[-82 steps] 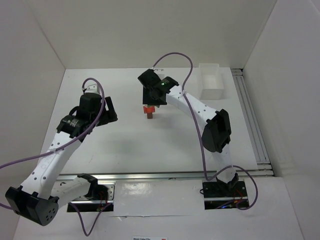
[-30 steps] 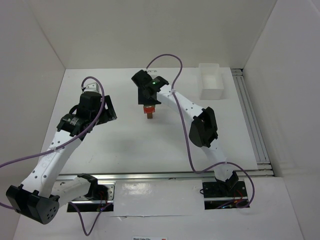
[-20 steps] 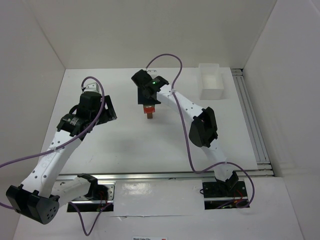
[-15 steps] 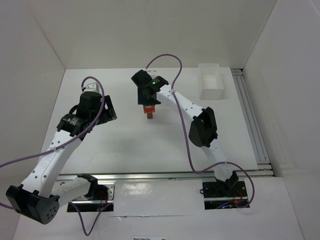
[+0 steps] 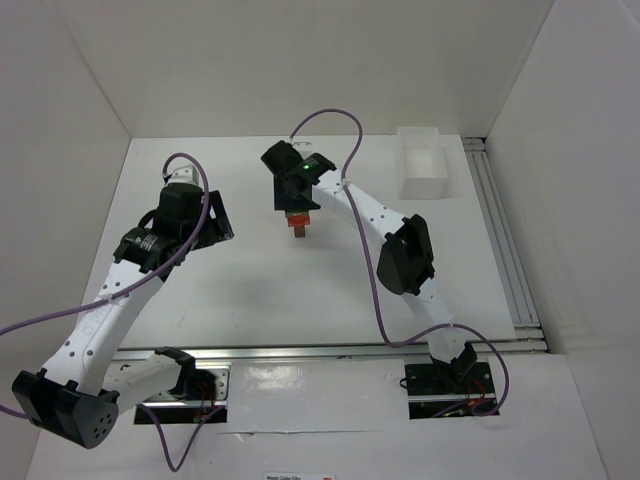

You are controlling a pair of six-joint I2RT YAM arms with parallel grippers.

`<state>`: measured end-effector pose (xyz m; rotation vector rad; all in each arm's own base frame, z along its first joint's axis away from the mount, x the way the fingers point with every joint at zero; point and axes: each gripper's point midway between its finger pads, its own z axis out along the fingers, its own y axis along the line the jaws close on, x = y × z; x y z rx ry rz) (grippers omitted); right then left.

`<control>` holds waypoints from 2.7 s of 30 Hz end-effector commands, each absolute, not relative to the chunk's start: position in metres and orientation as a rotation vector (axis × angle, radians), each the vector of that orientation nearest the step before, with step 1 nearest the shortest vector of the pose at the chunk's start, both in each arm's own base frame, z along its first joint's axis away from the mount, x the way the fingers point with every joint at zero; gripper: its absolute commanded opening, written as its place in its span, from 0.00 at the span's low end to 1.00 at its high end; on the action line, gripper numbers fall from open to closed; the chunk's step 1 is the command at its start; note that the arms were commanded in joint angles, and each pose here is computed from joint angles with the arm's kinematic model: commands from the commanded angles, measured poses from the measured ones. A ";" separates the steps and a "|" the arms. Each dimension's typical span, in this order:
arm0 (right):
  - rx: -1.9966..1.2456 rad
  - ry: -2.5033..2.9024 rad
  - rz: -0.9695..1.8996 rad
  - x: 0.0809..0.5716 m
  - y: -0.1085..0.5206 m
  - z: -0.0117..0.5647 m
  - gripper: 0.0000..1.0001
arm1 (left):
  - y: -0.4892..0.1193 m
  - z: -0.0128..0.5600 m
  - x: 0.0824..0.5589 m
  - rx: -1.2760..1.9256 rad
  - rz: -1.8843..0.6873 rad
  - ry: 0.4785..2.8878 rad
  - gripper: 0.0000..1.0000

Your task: Build the wood block tower

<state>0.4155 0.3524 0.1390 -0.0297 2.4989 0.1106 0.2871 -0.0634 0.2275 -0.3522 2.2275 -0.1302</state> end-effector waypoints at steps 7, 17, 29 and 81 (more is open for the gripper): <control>-0.036 2.476 0.108 0.415 0.356 0.150 0.56 | -0.059 0.240 0.293 -0.344 -0.113 2.186 0.86; -0.031 2.472 0.082 0.416 0.352 0.149 0.58 | -0.059 0.240 0.293 -0.344 -0.113 2.186 0.86; -0.031 2.472 0.082 0.416 0.352 0.149 0.58 | -0.059 0.240 0.293 -0.344 -0.113 2.186 0.86; -0.058 2.505 0.073 0.412 0.352 0.134 0.60 | -0.059 0.236 0.294 -0.344 -0.108 2.195 0.86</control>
